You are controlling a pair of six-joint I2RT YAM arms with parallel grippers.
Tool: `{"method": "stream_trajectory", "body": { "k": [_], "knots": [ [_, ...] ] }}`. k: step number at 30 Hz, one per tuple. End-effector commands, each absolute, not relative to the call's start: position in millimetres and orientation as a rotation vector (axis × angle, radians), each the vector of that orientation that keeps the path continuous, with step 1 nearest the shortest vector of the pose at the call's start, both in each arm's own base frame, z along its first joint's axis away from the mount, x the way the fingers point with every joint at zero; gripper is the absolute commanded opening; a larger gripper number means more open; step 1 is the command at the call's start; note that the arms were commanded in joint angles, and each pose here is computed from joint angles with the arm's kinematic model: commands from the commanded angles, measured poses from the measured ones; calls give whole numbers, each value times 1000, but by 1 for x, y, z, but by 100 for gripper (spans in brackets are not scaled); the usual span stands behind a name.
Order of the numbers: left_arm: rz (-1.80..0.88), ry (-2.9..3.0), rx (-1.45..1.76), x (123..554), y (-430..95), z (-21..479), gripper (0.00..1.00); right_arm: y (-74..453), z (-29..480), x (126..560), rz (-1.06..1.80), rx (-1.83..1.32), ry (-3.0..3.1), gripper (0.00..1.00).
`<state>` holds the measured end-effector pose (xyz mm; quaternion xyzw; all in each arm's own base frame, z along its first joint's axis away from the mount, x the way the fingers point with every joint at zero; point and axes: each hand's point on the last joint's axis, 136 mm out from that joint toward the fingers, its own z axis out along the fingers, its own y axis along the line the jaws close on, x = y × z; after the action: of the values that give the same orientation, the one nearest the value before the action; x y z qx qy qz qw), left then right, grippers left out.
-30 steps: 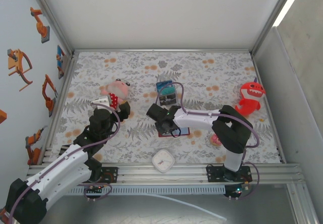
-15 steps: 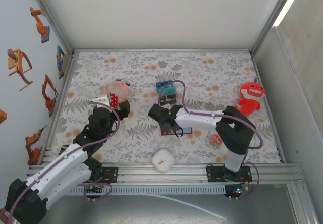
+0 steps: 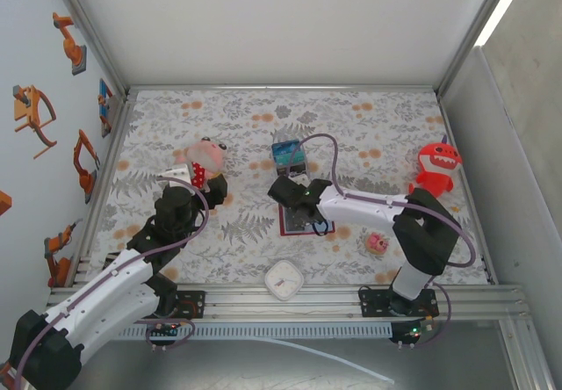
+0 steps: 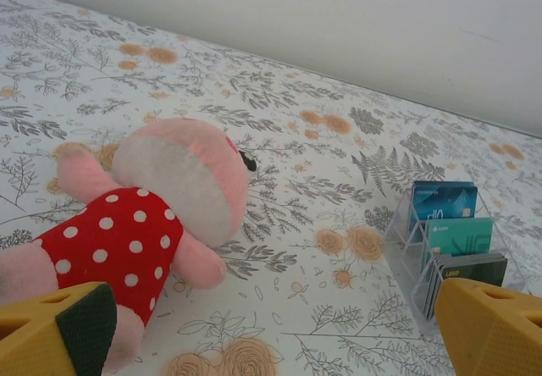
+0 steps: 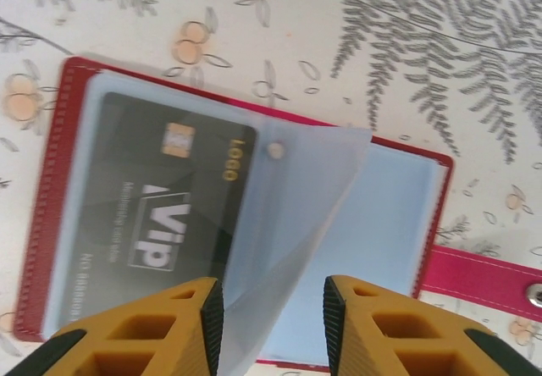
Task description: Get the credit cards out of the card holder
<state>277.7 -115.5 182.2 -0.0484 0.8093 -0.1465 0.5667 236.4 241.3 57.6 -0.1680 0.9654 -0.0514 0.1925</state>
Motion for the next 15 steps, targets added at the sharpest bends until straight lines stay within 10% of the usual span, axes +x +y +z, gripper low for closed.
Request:
{"method": "stream_trajectory", "body": {
  "k": [1,15],
  "knots": [
    [-360,1881,-86,279,-119,199,97,215,60,240,-208,-378,2709,36],
    [-285,1904,121,275,-153,191,97,180,49,243,58,-120,2774,33]
  ]
}}
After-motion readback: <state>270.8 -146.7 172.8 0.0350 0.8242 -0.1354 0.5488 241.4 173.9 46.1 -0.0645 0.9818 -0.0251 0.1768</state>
